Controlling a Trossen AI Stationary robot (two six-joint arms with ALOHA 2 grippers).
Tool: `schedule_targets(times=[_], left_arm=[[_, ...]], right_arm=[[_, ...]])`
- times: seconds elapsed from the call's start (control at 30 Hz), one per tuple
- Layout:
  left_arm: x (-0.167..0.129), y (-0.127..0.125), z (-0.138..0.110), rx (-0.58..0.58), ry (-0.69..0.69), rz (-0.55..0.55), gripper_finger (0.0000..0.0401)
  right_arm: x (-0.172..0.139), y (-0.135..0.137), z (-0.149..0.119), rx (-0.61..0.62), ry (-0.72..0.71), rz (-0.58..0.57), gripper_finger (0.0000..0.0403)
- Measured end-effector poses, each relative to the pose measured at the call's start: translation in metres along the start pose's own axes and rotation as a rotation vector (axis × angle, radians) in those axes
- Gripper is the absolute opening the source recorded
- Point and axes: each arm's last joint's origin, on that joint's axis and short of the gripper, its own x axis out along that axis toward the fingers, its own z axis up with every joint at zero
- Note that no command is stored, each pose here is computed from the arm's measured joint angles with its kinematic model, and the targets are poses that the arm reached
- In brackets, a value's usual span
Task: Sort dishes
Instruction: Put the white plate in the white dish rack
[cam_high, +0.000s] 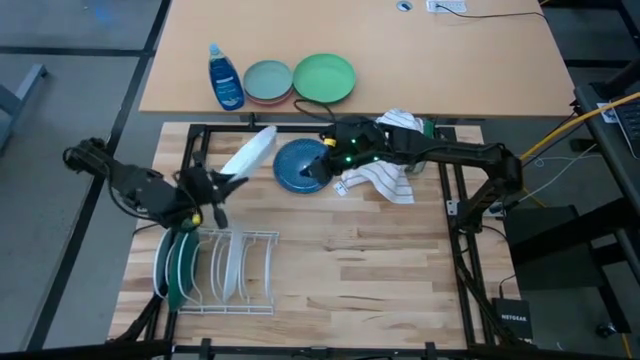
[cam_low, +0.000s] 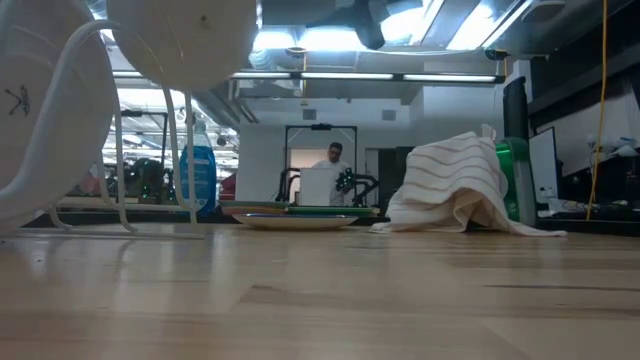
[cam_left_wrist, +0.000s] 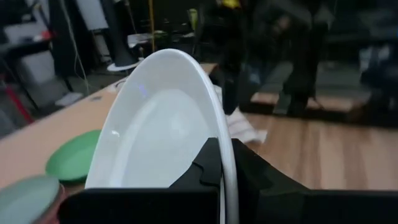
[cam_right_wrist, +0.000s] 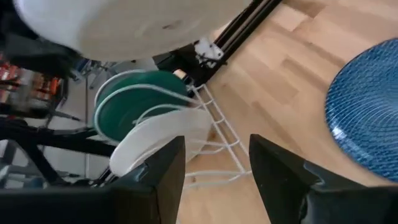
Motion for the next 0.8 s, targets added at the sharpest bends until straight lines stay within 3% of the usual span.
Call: schedule_targets(times=[0.13, 0.3, 0.5, 0.8], left_arm=[[-0.012, 0.016, 0.018, -0.221, -0.053, 0.024, 0.0001], [-0.02, 0.026, 0.022, -0.458, -0.076, 0.031, 0.0], [-0.029, 0.037, 0.024, -0.727, -0.09, -0.012, 0.0], [-0.038, 0.051, 0.011, -0.939, -0.034, -0.004, 0.0]], right_arm=[[0.0, -0.001, 0.0, -0.035, -0.003, -0.008, 0.0182], [-0.001, -0.002, 0.002, -0.122, -0.028, -0.039, 0.0182], [-0.001, -0.003, 0.002, -0.355, -0.032, -0.07, 0.0182], [0.006, -0.007, -0.006, -0.78, -0.004, -0.066, 0.0182]])
